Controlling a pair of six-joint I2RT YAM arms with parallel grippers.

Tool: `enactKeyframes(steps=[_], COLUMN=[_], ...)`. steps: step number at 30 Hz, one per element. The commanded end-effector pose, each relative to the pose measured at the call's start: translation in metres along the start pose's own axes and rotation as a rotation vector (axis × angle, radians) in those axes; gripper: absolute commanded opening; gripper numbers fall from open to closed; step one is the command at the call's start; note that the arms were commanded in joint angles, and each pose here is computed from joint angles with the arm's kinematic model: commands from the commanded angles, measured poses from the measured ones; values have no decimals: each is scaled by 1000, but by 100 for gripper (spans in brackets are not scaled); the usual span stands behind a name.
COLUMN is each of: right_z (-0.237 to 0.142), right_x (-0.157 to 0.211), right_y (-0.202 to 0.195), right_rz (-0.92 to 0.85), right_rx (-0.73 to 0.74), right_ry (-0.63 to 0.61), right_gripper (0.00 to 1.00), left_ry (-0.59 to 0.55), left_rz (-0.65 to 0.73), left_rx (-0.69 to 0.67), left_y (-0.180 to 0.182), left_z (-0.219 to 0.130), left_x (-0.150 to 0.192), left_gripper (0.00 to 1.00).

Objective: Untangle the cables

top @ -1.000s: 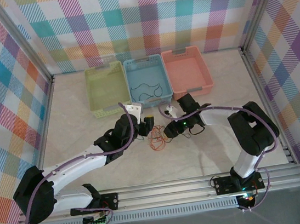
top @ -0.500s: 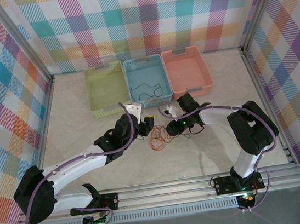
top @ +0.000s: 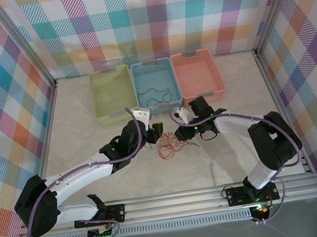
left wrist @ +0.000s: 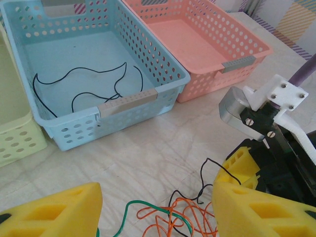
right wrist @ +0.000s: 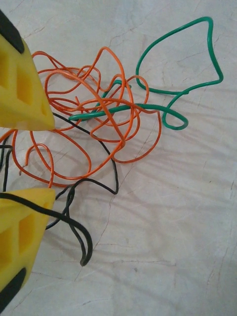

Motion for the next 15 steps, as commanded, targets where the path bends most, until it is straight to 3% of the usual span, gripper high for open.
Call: enactKeyframes(steps=[1, 15], right_z=[1, 14], right_x=[3, 6], right_y=[1, -7], right_rz=[-7, 37], right_rx=[-6, 15], right_ry=[10, 69], right_gripper=[37, 39], left_ry=[-11, -7], left_rz=[-10, -8], left_rx=[4, 3], left_y=[-3, -3], left_z=[-1, -1], left_x=[-7, -6], left_gripper=[61, 61])
Point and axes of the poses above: each hand's point on the last joint's axis, 136 mm out from that joint toward the fingers, its own z axis out along the fingers, its own y axis along the line the jaws close on, x = y × z, the point moved 10 cm from there along -z, back along the fingers, and after that the axes turned 10 degrees about z, right-handed, at the moved point
